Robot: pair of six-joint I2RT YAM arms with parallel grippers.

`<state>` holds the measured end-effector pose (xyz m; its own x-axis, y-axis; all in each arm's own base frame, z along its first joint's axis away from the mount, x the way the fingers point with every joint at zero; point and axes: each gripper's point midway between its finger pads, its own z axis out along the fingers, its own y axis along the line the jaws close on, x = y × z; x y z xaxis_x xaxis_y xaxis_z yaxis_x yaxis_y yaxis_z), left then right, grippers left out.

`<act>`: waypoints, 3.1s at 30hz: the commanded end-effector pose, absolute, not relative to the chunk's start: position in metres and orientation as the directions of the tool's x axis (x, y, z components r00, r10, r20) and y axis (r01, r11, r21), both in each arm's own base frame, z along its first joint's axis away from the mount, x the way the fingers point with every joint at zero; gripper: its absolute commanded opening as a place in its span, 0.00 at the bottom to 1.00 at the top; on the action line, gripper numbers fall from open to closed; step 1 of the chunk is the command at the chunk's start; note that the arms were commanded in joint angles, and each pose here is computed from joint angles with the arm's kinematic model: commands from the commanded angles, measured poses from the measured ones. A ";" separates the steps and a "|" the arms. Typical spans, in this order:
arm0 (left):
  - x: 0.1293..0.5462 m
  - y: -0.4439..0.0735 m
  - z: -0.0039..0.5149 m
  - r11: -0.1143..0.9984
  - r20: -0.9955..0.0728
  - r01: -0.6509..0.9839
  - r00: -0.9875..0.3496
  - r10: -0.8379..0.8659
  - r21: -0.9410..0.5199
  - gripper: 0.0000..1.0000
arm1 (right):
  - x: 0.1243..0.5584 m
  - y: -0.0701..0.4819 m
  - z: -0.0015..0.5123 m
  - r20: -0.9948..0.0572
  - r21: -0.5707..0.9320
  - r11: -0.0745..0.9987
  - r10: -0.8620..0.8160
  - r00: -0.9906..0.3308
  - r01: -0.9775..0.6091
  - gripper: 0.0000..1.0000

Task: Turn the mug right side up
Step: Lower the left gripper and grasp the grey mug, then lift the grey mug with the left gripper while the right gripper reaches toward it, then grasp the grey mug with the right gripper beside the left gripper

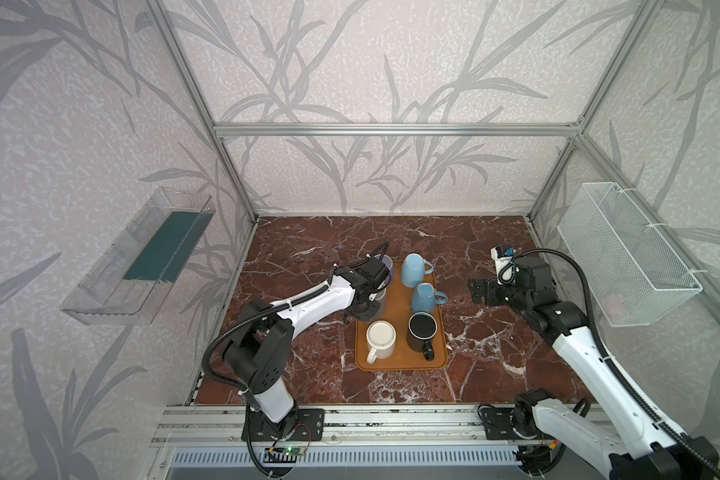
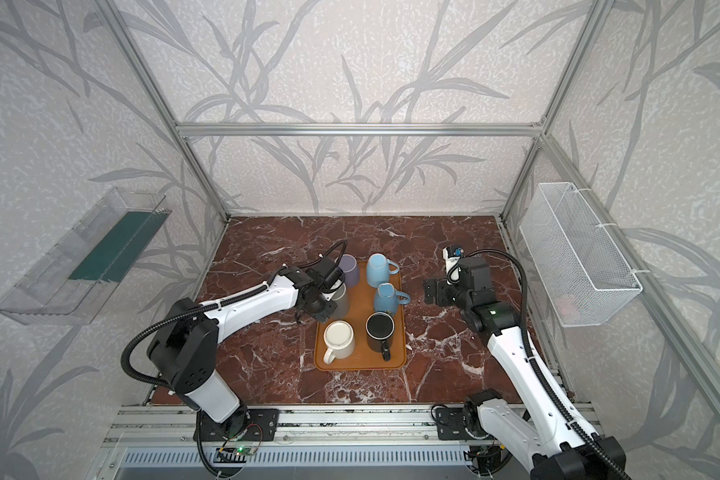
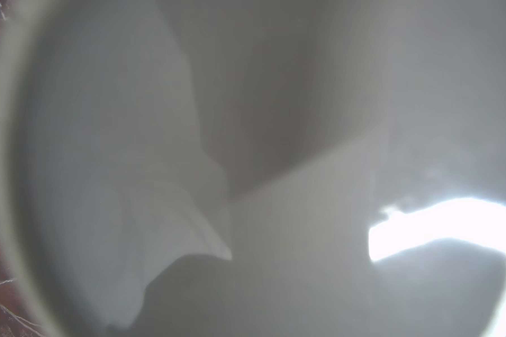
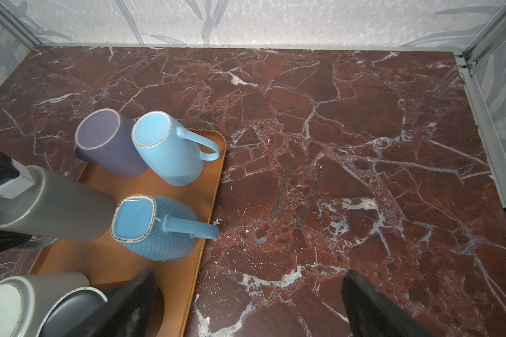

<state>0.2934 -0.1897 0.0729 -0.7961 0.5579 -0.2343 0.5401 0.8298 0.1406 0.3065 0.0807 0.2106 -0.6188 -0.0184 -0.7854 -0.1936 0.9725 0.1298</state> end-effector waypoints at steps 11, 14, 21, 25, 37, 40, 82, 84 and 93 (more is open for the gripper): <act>0.306 -0.196 0.144 0.857 -0.404 0.501 -0.764 0.502 0.119 0.00 | 0.307 0.091 0.215 -0.789 0.155 0.958 -0.026 -0.614 -0.240 1.00; 0.305 -0.197 0.164 0.866 -0.463 0.489 -0.748 0.476 0.100 0.00 | 0.308 0.095 0.215 -0.790 0.159 0.955 -0.029 -0.612 -0.250 1.00; 0.303 -0.207 0.208 0.872 -0.614 0.490 -0.682 0.396 0.018 0.00 | 0.306 0.107 0.215 -0.796 0.188 0.938 -0.029 -0.605 -0.292 0.98; 0.304 -0.215 0.240 0.863 -0.691 0.504 -0.635 0.345 -0.033 0.00 | 0.301 0.130 0.224 -0.814 0.245 0.887 -0.031 -0.580 -0.392 0.98; 0.304 -0.258 0.313 0.761 -0.830 0.603 -0.534 0.161 -0.241 0.00 | 0.283 0.183 0.272 -0.872 0.423 0.679 0.124 -0.474 -0.600 0.96; 0.300 -0.266 0.329 0.721 -0.851 0.635 -0.511 0.122 -0.278 0.00 | 0.277 0.189 0.287 -0.885 0.436 0.627 0.169 -0.434 -0.645 0.96; 0.240 -0.295 0.454 0.219 -0.905 0.887 -0.361 -0.224 -0.407 0.00 | 0.234 0.249 0.402 -0.833 0.452 0.040 0.376 -0.405 -0.891 0.89; 0.238 -0.295 0.454 0.211 -0.906 0.890 -0.359 -0.222 -0.404 0.00 | 0.234 0.249 0.405 -0.838 0.440 0.030 0.373 -0.398 -0.898 0.89; 0.228 -0.293 0.462 0.167 -0.908 0.908 -0.339 -0.246 -0.385 0.00 | 0.234 0.255 0.418 -0.821 0.426 -0.079 0.385 -0.422 -0.901 0.78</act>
<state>0.2490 -0.3026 0.4093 -0.4834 -0.1490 -0.8626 0.8241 0.2549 -0.5059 0.2470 0.2568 0.3941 -0.4647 0.3592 -0.8094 -0.8681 -0.0048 0.4963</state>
